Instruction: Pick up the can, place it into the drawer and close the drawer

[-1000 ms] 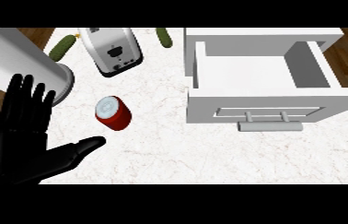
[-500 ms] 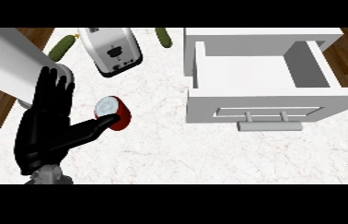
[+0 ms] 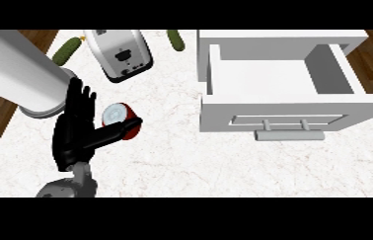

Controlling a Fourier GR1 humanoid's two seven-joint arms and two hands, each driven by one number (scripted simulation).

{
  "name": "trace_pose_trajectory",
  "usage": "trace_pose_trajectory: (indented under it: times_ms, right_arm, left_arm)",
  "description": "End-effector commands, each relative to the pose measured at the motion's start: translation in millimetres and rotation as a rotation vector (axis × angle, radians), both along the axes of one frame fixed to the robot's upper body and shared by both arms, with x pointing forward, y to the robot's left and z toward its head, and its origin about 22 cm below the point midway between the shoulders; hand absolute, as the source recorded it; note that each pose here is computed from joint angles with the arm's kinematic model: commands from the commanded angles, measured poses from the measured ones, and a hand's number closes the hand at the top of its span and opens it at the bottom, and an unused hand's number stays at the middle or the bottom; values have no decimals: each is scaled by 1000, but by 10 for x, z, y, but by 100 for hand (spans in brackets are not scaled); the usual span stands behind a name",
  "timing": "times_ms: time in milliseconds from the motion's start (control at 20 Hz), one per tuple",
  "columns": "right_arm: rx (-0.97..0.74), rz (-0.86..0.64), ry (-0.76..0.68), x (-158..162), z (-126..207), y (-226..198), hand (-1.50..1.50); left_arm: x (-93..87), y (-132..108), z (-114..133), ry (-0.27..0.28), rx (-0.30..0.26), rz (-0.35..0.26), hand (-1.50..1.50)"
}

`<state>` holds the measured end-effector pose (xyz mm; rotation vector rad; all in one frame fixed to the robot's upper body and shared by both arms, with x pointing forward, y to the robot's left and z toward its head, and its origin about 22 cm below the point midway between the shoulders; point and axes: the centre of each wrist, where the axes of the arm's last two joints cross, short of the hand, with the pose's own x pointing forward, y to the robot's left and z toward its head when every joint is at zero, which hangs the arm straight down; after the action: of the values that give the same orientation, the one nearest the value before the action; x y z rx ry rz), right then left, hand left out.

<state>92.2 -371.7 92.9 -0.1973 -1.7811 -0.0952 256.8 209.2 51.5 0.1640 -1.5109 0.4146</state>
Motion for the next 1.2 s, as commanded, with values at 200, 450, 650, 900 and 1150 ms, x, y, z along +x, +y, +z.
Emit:
trace_pose_trajectory:
  times_ms: [200,450,650,900,1150]
  right_arm:
    - [-8,-1,3,-179,19,-38,-150]
    - [-5,15,8,17,102,-218,-150]
    - [-4,-12,-9,-60,-13,-32,-150]
    - [-9,4,-12,-293,89,-224,-150]
    - [-23,-17,6,-251,116,-227,-150]
  left_arm:
    - [-25,44,-607,49,28,66,-150]
    - [162,222,-525,22,16,100,-150]
    - [-54,101,-955,64,39,138,-150]
    - [46,414,-977,82,16,136,-150]
    - [-94,286,-1435,89,8,118,-150]
